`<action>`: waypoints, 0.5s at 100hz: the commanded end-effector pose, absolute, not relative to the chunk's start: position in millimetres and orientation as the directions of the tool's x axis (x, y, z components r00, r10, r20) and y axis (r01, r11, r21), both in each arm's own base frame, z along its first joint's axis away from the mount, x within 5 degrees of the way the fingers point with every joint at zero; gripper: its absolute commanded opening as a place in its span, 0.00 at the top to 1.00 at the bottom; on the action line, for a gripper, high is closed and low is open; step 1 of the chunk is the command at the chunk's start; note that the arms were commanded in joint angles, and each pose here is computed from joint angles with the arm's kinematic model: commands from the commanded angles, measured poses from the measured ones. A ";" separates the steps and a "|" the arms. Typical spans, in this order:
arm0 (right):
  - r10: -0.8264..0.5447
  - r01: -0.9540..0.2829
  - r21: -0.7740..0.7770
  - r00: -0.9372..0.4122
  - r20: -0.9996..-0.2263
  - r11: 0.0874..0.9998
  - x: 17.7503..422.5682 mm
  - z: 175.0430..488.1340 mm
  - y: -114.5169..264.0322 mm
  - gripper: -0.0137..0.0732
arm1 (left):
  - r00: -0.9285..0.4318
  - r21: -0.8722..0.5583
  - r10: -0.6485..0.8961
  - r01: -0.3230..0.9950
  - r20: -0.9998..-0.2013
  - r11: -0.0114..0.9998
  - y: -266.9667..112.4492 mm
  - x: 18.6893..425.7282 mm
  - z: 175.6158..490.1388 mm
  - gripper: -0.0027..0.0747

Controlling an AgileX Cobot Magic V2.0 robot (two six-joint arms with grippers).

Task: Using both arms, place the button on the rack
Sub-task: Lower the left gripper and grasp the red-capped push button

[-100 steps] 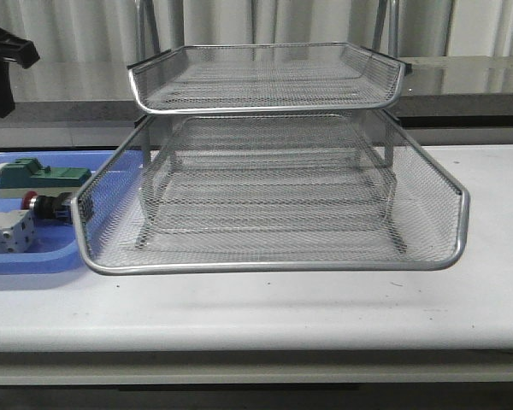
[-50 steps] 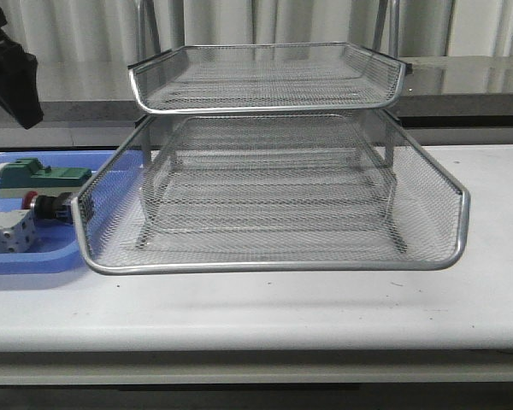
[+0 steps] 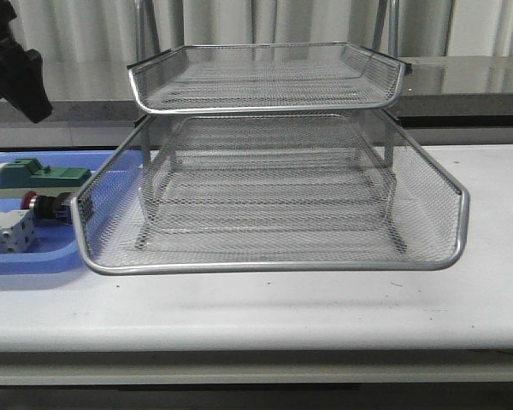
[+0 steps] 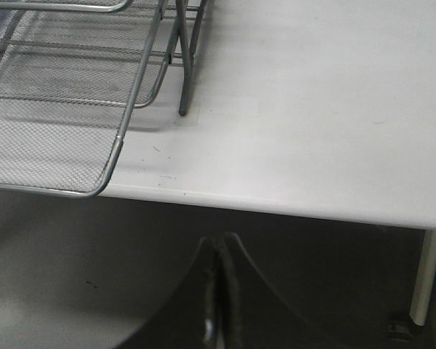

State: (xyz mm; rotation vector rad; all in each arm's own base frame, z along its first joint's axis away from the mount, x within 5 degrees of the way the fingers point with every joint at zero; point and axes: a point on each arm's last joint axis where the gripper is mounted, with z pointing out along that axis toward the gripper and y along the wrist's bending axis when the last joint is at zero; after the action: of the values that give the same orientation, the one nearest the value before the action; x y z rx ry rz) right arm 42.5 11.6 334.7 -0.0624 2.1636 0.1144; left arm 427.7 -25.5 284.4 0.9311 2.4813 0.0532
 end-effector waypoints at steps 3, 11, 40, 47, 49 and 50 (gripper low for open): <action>0.006 -0.078 0.051 -0.494 -0.870 0.996 45.1 347.9 10.7 0.92 | -0.536 0.289 0.686 0.642 -0.492 0.710 -26.7 422.7 318.0 0.17; 0.006 -0.078 0.051 -0.494 -0.870 0.996 45.1 347.9 10.7 0.92 | -0.499 0.298 0.722 0.681 -0.479 0.669 -28.2 421.5 317.6 0.17; 0.006 -0.078 0.051 -0.495 -0.869 0.996 45.2 347.6 10.7 0.92 | -0.512 0.265 0.731 0.706 -0.451 0.657 -29.1 430.8 295.6 0.17; 0.006 -0.078 0.051 -0.495 -0.869 0.996 45.2 347.6 10.7 0.92 | -0.522 0.246 0.733 0.714 -0.436 0.655 -30.1 435.3 283.8 0.17; 0.006 -0.078 0.051 -0.495 -0.869 0.996 45.2 347.6 10.7 0.92 | -0.525 0.241 0.733 0.716 -0.432 0.655 -30.1 436.5 280.5 0.17; 0.006 -0.078 0.051 -0.495 -0.869 0.996 45.2 347.6 10.7 0.92 | -0.522 0.241 0.736 0.720 -0.430 0.651 -31.6 436.7 279.5 0.17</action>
State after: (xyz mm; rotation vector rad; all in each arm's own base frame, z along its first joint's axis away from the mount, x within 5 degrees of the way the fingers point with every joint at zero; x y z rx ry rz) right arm 42.5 11.6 334.7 -0.0624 2.1636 0.1144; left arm 435.3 -28.9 259.9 1.1669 2.4398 0.0309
